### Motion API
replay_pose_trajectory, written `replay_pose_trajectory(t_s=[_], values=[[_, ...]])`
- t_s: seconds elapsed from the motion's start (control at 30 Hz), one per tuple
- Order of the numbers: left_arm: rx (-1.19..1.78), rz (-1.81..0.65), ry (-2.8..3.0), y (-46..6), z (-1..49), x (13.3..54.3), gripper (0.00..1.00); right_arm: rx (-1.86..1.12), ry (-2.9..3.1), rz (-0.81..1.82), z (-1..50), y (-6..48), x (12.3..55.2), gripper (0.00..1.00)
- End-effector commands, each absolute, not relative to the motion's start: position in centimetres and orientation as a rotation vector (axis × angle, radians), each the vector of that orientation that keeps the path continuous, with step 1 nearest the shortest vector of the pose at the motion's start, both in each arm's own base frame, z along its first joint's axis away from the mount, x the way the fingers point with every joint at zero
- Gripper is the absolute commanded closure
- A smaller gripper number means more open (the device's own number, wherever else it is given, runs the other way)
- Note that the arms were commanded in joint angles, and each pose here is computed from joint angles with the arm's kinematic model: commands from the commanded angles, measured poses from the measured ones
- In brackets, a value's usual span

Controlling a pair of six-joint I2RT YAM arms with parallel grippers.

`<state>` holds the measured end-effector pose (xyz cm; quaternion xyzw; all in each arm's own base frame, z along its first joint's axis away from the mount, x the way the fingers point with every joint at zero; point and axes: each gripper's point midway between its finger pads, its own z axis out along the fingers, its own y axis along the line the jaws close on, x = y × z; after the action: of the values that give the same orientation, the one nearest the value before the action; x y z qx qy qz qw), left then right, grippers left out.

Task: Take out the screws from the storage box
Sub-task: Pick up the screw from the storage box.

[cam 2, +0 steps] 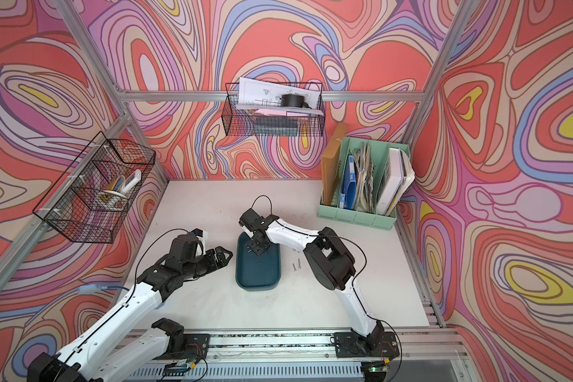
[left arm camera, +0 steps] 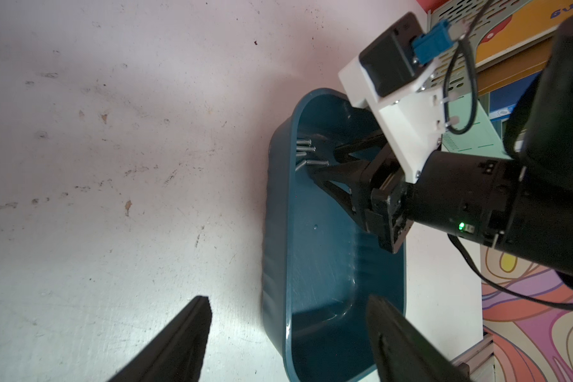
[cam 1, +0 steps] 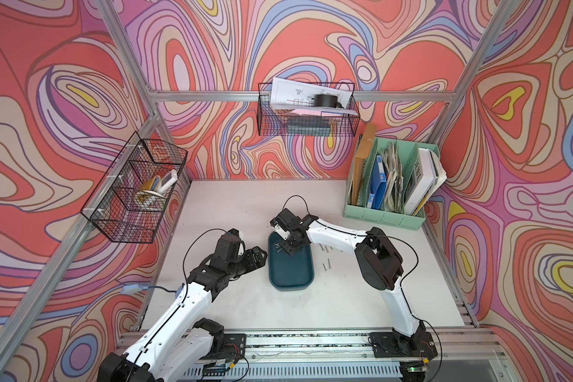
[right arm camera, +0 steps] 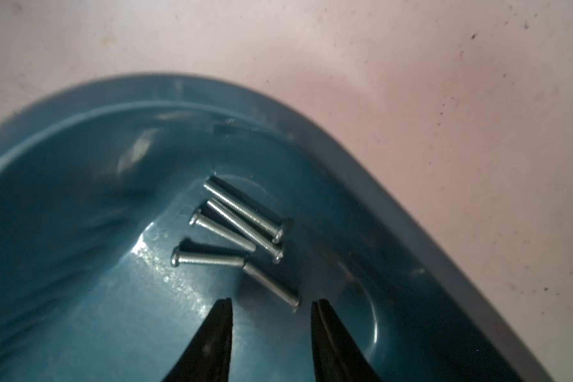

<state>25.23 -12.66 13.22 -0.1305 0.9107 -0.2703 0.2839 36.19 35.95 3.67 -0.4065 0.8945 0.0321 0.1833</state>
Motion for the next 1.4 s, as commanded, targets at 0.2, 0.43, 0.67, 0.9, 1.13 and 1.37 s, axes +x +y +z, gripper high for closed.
replay_pose_trajectory(t_s=[0.2, 0.43, 0.67, 0.9, 1.13, 1.37], values=[[-0.346, -0.689, 2.465, -12.2, 12.6, 24.5, 0.20, -1.143, 2.554, 0.073, 2.6, 35.7, 36.7, 0.60], [-0.345, -0.690, 2.462, -12.2, 12.8, 24.5, 0.20, -1.086, 2.605, 0.134, 1.9, 35.4, 36.9, 0.61], [-0.354, -0.689, 2.462, -12.2, 12.7, 24.5, 0.20, -1.044, 2.640, 0.203, 1.4, 35.7, 36.5, 0.62], [-0.352, -0.691, 2.462, -12.2, 12.8, 24.5, 0.20, -1.023, 2.686, 0.275, 0.7, 36.1, 35.5, 0.76], [-0.357, -0.686, 2.461, -12.1, 12.8, 24.5, 0.20, -0.959, 2.702, 0.350, 2.1, 36.2, 34.5, 0.88], [-0.356, -0.680, 2.463, -12.0, 12.7, 24.4, 0.20, -0.938, 2.694, 0.413, 3.9, 36.7, 32.9, 0.90]])
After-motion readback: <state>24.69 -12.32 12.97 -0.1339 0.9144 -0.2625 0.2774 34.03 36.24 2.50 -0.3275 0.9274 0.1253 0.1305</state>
